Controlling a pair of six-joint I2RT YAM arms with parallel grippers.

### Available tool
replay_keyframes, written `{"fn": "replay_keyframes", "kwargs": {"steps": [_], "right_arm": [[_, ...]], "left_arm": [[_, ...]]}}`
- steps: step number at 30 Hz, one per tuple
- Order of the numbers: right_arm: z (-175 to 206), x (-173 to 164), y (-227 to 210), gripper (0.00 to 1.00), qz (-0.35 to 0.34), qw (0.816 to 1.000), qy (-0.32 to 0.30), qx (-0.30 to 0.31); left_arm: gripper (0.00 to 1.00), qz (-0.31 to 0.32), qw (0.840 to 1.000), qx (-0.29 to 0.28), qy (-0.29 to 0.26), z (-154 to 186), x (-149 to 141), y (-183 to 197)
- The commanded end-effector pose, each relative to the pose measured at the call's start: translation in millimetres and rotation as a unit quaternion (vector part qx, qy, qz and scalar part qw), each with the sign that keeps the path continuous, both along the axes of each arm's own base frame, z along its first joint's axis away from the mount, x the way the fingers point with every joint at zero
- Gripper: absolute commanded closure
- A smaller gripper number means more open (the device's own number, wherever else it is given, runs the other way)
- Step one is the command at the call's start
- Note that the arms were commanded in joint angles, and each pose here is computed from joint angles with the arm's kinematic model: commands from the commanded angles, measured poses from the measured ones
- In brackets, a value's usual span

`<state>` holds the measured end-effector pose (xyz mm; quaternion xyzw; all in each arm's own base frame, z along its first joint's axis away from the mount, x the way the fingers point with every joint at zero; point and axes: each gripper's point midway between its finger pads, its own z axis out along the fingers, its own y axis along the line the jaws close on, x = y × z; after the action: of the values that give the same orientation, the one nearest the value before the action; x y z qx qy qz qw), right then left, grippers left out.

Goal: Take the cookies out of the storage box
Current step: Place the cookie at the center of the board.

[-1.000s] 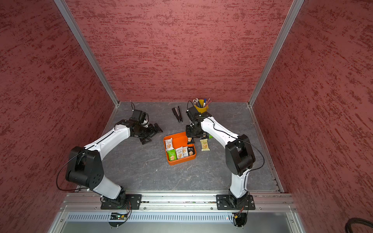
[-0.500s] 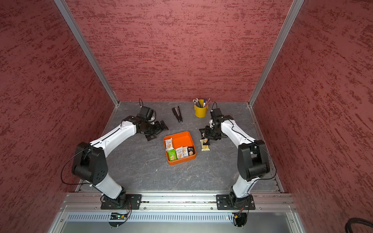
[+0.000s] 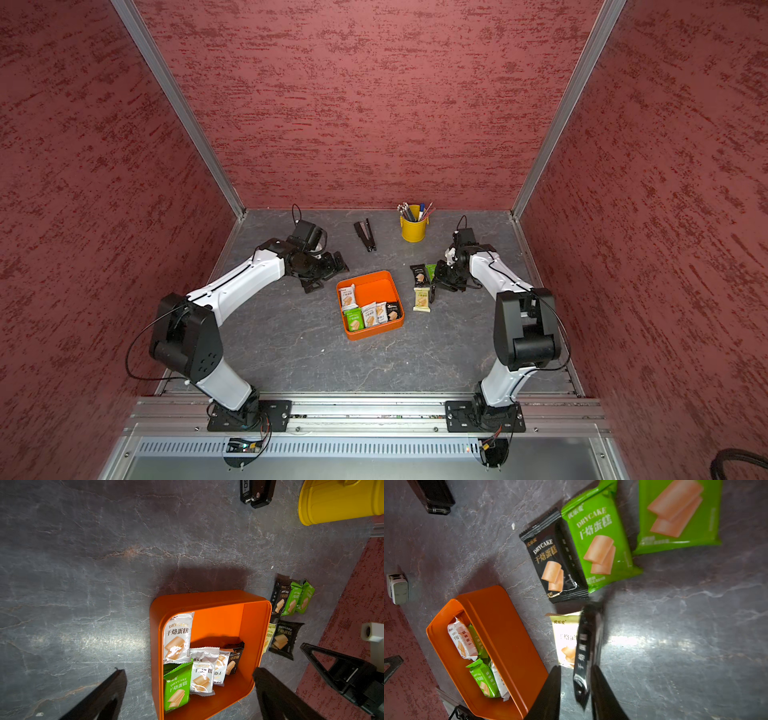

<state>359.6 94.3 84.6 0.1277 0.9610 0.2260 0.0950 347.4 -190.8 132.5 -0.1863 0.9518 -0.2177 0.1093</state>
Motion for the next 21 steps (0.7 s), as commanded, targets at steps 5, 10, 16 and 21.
{"fn": "replay_keyframes", "kwargs": {"steps": [5,10,16,21], "right_arm": [[-15,-6,-18,0.73,-0.006,1.000,0.004,-0.005],[-14,-3,-19,0.72,-0.003,1.000,-0.001,-0.013],[-8,5,-19,0.65,0.004,1.000,-0.005,-0.014],[22,15,5,0.60,0.029,0.999,-0.038,0.005]], "left_arm": [[0.00,-0.001,1.000,0.009,-0.003,4,0,-7],[0.00,-0.003,1.000,0.014,-0.005,5,-2,-10],[0.00,0.002,1.000,0.016,-0.004,2,-3,-10],[0.00,0.009,1.000,0.010,-0.008,-1,-2,-11]]}}
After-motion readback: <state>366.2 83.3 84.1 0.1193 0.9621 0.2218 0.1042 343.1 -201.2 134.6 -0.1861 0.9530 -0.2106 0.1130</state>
